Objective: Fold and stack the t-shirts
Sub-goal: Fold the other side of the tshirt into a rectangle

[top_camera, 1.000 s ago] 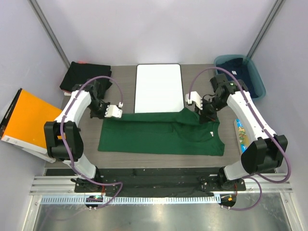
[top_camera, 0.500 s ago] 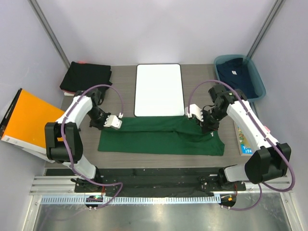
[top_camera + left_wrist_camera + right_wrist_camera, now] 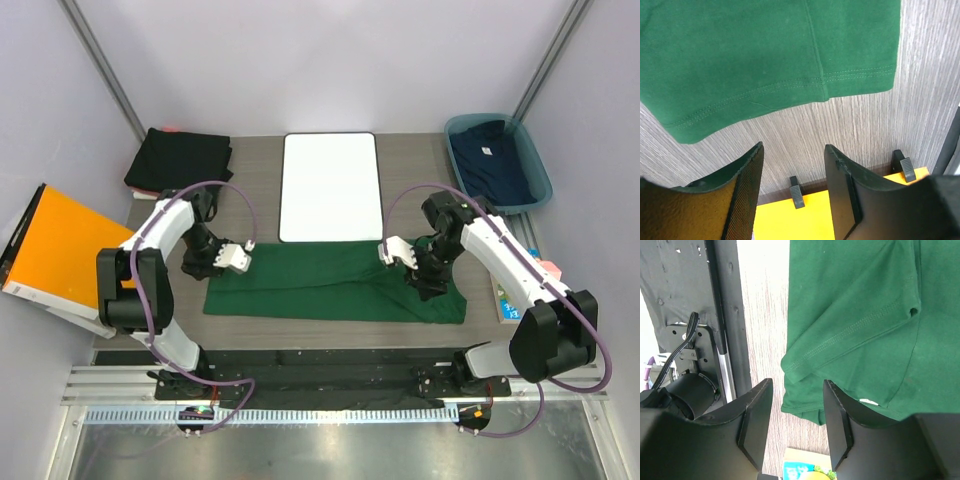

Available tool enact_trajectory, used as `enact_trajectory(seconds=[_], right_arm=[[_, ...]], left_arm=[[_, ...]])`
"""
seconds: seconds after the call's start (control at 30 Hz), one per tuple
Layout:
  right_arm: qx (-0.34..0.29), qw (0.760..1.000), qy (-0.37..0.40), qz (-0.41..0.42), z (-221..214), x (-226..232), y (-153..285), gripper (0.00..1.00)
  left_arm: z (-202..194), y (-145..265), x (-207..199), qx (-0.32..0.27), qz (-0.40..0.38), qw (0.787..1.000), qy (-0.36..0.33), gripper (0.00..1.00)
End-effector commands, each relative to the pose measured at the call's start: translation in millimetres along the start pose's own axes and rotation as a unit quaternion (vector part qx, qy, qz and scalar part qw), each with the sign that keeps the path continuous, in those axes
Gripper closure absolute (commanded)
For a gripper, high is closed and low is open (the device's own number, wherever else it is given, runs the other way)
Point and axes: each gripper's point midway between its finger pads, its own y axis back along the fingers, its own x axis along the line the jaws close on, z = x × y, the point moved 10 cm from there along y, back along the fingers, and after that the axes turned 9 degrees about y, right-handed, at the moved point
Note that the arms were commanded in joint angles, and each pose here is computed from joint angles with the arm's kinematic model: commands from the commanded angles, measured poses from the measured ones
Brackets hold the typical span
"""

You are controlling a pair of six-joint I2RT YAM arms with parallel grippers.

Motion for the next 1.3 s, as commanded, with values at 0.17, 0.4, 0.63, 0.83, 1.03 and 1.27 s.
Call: enact_trajectory(seconds=[0.17, 0.4, 0.63, 0.83, 1.03, 1.27], right_arm=[[-0.013, 0.999, -0.015, -0.048, 4.4, -20.3, -16.6, 0.50], [-0.004, 0.996, 0.018, -0.089, 15.8, -56.6, -36.2, 0.50], [-0.003, 0.995, 0.034, -0.099, 23.5, -79.6, -44.3, 0.49], [-0.005, 0.996, 0.037, -0.087, 27.2, -86.3, -51.7, 0.51], [-0.008, 0.997, 0.055, -0.059, 31.9, -83.9, -60.4, 0.57], [-0.006, 0.997, 0.065, -0.045, 35.2, -82.6, -66.5, 0.97]], left_arm=[[15.6, 20.7, 33.7, -0.037, 0.073, 0.997, 0.009, 0.48], [37.9, 12.4, 40.5, -0.045, 0.063, 0.997, -0.012, 0.48], [46.3, 5.0, 37.3, -0.052, 0.052, 0.997, -0.011, 0.49], [46.7, -0.7, 32.5, -0.053, 0.047, 0.997, -0.004, 0.49], [45.5, -6.1, 32.1, -0.047, 0.042, 0.998, 0.005, 0.50], [45.0, -7.6, 35.7, -0.044, 0.038, 0.998, 0.015, 0.52]])
